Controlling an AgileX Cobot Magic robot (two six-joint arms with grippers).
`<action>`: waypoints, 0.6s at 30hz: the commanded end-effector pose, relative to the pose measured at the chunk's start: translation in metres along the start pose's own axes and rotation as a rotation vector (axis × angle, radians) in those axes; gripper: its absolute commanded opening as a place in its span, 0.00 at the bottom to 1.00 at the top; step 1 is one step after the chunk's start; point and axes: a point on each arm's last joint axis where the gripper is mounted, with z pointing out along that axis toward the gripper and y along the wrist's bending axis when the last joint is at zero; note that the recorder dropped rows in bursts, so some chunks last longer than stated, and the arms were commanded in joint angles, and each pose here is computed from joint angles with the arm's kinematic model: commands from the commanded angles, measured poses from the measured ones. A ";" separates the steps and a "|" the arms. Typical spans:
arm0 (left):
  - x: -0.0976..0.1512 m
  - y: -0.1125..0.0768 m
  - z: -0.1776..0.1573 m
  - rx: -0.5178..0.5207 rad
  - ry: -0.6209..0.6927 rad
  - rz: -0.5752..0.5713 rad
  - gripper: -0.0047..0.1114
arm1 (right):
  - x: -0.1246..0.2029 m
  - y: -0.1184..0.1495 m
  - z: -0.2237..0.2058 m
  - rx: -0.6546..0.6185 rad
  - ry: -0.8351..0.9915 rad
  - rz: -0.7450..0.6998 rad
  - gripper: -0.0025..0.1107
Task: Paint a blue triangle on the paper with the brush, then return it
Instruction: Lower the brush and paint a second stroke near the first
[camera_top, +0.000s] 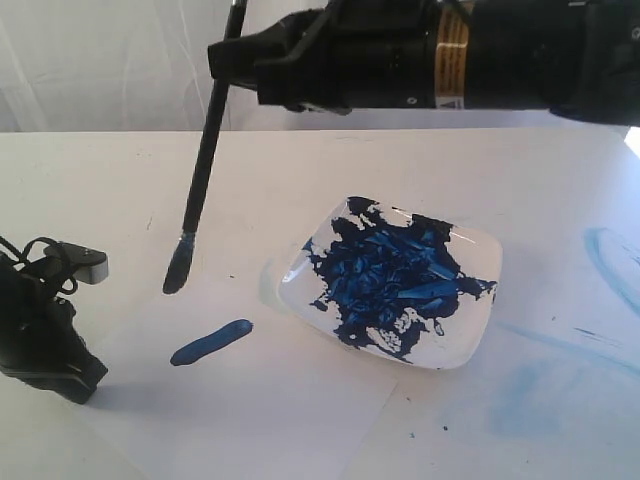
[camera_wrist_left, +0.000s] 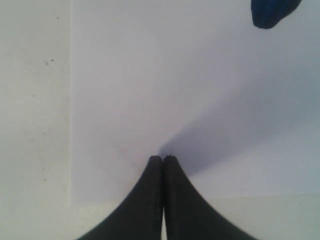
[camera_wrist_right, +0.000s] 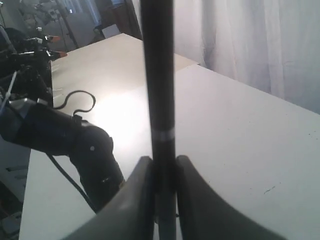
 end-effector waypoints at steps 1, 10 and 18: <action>0.001 -0.001 0.000 0.015 0.015 0.000 0.04 | 0.026 0.006 0.018 -0.044 -0.018 -0.082 0.02; 0.001 -0.001 0.000 0.015 0.015 0.000 0.04 | 0.072 -0.006 0.051 -0.046 0.025 -0.083 0.02; 0.001 -0.001 0.000 0.015 0.015 0.000 0.04 | 0.087 -0.016 0.059 -0.027 0.049 -0.084 0.02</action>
